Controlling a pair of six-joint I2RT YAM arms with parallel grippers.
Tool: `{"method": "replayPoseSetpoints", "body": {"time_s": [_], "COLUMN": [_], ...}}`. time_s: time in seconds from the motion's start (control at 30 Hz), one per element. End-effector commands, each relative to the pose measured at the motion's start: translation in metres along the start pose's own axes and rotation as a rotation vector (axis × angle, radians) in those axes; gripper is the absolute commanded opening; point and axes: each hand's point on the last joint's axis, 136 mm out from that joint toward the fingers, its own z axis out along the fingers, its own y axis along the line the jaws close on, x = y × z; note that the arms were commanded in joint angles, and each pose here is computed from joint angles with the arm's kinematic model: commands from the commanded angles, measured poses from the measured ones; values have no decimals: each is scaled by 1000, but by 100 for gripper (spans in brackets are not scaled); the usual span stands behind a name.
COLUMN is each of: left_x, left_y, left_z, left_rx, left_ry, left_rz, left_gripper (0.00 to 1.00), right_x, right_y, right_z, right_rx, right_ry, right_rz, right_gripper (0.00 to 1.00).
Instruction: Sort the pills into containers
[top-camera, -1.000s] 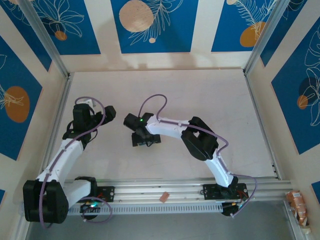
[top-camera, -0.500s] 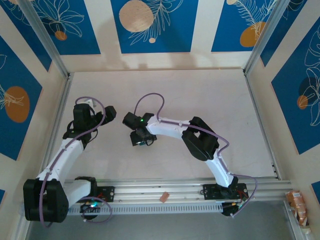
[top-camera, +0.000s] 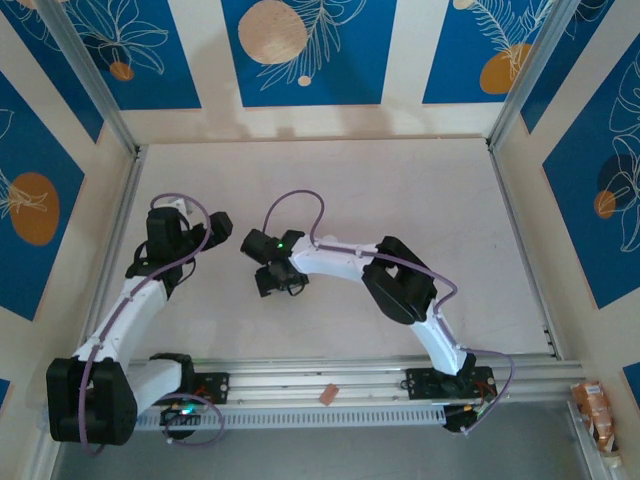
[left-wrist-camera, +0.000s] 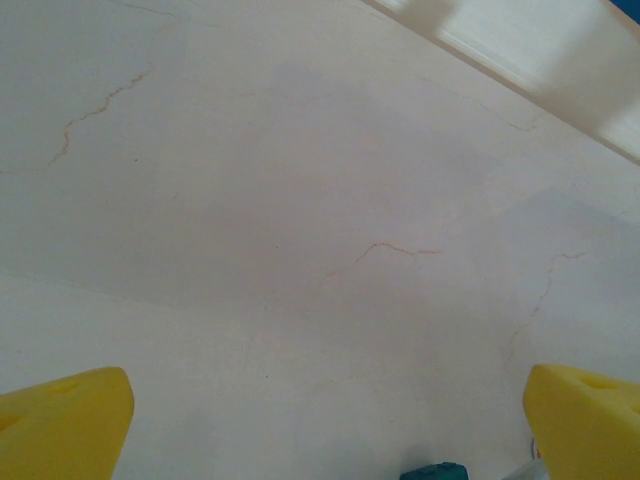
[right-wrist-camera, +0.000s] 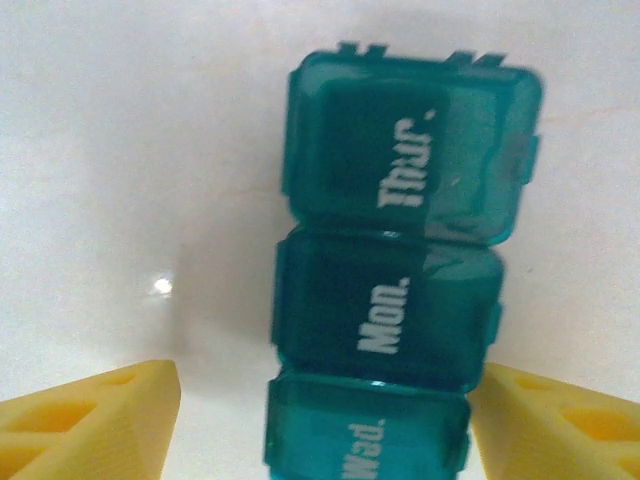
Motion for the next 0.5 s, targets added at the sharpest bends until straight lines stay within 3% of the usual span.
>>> {"method": "replayPoseSetpoints", "body": {"time_s": [0.0, 0.27, 0.47], "left_x": [-10, -19, -33], "left_y": [-4, -2, 5], "left_z": [-4, -5, -6], "left_rx": [14, -21, -62], "left_ry": [-19, -34, -35], "left_rz": [-15, 31, 36], "left_gripper": [100, 100, 100], "right_x": [4, -8, -21], "right_y": [23, 73, 51], "right_z": [-14, -43, -57], "right_rx": [-77, -325, -341], "right_ry": [5, -104, -153], "right_rz": [1, -154, -122], "right_gripper": [76, 78, 78]}}
